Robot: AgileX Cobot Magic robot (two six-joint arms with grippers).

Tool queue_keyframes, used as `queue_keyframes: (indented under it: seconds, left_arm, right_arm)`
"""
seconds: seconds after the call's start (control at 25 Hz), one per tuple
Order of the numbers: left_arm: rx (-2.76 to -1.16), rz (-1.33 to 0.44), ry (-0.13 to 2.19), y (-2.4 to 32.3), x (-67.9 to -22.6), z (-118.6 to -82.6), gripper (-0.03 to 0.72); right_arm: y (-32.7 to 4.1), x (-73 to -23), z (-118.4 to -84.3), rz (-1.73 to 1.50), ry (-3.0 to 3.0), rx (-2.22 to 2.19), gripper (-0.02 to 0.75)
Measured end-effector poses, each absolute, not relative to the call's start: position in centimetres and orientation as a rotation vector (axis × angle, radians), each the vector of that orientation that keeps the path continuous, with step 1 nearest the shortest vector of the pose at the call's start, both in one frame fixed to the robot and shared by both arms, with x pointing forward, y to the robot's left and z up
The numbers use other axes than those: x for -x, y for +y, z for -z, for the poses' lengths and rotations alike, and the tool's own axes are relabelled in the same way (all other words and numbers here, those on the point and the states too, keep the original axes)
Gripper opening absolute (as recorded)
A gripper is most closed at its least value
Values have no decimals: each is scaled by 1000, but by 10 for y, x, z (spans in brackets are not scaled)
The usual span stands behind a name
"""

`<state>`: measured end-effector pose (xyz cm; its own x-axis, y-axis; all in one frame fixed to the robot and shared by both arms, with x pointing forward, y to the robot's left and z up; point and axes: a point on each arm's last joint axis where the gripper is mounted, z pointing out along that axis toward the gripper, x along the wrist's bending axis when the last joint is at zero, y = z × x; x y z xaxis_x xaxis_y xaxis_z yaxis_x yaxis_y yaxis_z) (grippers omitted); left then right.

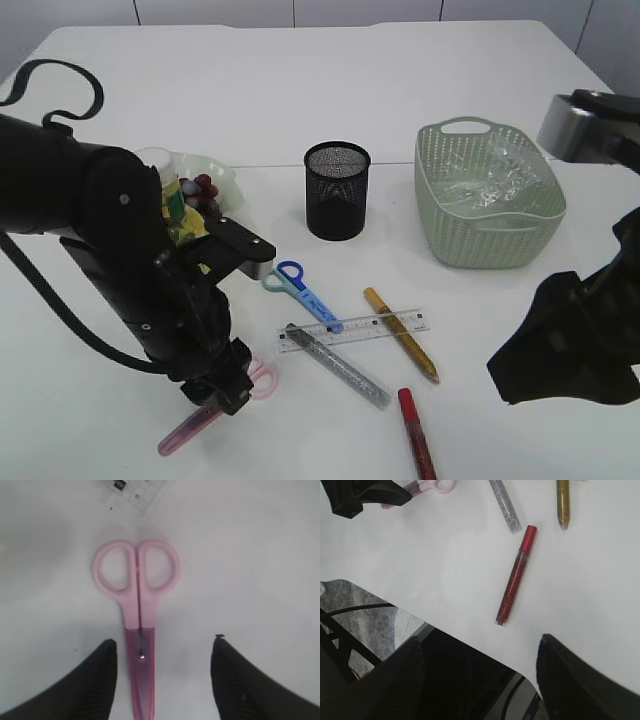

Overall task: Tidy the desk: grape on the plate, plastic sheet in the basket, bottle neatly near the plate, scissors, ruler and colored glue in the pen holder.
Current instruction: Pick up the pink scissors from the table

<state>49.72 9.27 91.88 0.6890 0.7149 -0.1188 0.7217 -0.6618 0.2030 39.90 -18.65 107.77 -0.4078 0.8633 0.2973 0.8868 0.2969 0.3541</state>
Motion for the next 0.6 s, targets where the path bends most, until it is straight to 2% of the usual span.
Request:
queue_keyframes:
  seconds: [0.24,0.6]
  left_arm:
    - [-2681,48,1169,91,-500,-902,434]
    - [-2649,-15,1147,88,-506,-900,426]
  right_arm:
    - [-186,-399,-1078,732,-2489,1681,517]
    - [-187,-399,-1077,727,-2501,1683,516]
